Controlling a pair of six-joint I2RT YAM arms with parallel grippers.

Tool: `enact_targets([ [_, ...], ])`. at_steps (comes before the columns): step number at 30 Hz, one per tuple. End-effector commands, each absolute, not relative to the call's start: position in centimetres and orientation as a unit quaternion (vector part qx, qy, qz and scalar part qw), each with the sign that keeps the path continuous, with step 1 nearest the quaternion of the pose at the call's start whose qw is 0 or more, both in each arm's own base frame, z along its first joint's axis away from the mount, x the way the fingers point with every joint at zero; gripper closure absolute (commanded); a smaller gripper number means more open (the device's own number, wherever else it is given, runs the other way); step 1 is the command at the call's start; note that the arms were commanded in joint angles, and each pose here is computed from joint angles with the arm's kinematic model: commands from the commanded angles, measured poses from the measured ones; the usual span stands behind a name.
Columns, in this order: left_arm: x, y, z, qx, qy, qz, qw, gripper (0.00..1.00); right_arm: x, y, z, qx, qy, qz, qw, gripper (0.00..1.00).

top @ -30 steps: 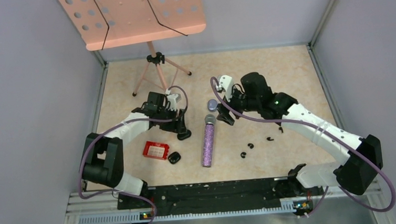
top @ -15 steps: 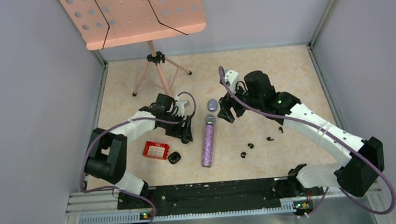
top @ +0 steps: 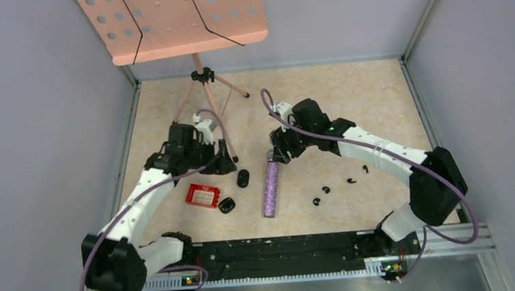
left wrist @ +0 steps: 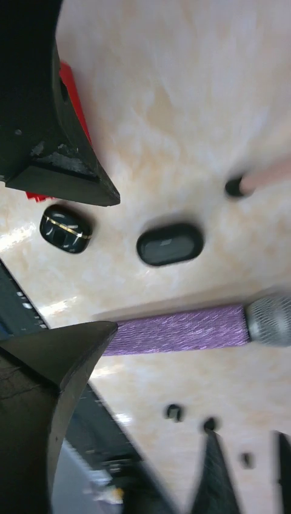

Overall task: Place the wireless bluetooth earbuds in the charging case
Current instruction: Pick up the charging case at the center of the board.

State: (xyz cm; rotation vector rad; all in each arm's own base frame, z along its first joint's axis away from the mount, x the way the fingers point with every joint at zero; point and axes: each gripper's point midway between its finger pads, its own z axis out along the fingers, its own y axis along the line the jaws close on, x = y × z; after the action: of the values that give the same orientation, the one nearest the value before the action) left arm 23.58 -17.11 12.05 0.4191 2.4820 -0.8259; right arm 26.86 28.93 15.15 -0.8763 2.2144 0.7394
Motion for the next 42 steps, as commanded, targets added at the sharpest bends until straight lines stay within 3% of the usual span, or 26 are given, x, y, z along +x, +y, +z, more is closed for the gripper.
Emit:
enact_targets([
  [1,25.8,-11.6,17.4,-0.017,0.911,-0.203,0.359,0.24,27.4,33.9,16.7,-0.343,0.826,0.296,0.336,0.43],
  [4,26.5,-8.4,18.7,-0.094,0.898,-0.141,0.405,0.21,27.0,36.6,15.1,-0.339,0.836,0.303,0.308,0.42],
  [13,26.3,-3.3,18.3,-0.214,0.872,-0.095,0.43,0.24,27.2,40.8,10.2,-0.336,0.874,0.243,0.253,0.37],
  [20,26.5,-3.6,19.2,-0.234,0.86,-0.128,0.435,0.25,27.5,42.3,8.0,-0.282,0.904,0.191,0.26,0.3],
  [32,25.6,-3.8,20.5,-0.247,0.845,-0.156,0.448,0.26,27.1,42.7,5.4,-0.214,0.93,0.117,0.274,0.3],
  [42,25.3,-4.6,20.5,-0.264,0.839,-0.196,0.435,0.27,25.6,41.6,2.9,-0.234,0.933,0.083,0.261,0.31],
])
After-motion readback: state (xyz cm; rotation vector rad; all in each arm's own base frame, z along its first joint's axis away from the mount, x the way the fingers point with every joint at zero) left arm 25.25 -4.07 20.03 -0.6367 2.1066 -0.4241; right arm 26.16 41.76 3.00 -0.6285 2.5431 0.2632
